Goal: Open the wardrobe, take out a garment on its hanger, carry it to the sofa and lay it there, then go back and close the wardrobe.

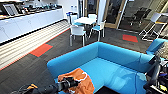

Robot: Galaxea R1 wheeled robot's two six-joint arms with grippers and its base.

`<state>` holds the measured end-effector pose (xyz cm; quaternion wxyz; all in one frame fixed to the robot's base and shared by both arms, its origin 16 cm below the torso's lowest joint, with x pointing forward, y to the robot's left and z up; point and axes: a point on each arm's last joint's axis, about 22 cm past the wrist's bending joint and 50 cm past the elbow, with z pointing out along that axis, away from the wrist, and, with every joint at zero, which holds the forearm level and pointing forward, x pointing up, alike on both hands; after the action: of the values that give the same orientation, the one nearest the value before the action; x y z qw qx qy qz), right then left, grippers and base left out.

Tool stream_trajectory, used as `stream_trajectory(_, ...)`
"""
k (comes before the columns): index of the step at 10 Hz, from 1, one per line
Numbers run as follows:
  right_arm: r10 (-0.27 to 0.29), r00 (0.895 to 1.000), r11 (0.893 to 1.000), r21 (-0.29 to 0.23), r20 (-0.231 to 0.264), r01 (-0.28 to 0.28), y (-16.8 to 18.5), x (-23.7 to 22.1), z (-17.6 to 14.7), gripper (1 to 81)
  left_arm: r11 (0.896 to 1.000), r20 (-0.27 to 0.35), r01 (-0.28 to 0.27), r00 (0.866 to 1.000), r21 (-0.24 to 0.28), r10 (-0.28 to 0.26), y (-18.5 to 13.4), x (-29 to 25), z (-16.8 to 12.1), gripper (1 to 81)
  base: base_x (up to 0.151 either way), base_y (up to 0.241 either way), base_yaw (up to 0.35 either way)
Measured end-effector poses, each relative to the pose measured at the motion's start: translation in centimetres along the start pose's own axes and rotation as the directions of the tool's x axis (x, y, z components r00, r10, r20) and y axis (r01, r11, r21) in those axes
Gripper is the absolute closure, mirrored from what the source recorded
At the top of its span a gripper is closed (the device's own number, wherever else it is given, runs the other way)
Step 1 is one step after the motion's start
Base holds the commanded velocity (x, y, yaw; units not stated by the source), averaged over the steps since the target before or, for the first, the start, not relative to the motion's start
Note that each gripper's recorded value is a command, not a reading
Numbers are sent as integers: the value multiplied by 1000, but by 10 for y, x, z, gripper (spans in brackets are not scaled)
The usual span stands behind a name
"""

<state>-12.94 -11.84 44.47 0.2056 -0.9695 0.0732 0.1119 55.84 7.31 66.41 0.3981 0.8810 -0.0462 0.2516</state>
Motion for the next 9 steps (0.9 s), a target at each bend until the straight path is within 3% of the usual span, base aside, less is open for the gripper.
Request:
stream_trajectory(2, 0, 1000, 1000, 0, 0, 0, 0, 0, 0, 10, 1000, -12, 1, 1000, -31, -2, -8, -3, -14, 811, 0, 0, 0)
stream_trajectory(4, -1, 1000, 1000, 0, 0, 1, 0, 0, 0, 10, 1000, 27, -4, 1000, -27, 4, -16, -41, -17, 811, 0, 0, 0)
stream_trajectory(5, -1, 1000, 1000, 0, 0, 1, 0, 0, 0, 10, 999, 46, -41, 998, -21, 42, -21, -58, -18, 10, 0, 0, 0)
stream_trajectory(7, -2, 1000, 1000, 0, -1, 2, 0, 0, 0, 10, 999, 51, -39, 998, 16, 38, -35, -59, -21, 10, 0, 0, 0)
stream_trajectory(9, -3, 1000, 1000, 0, -1, 3, 0, 0, 0, 10, 998, 52, -59, 997, 7, 59, -31, -60, -19, 10, 0, 0, 0)
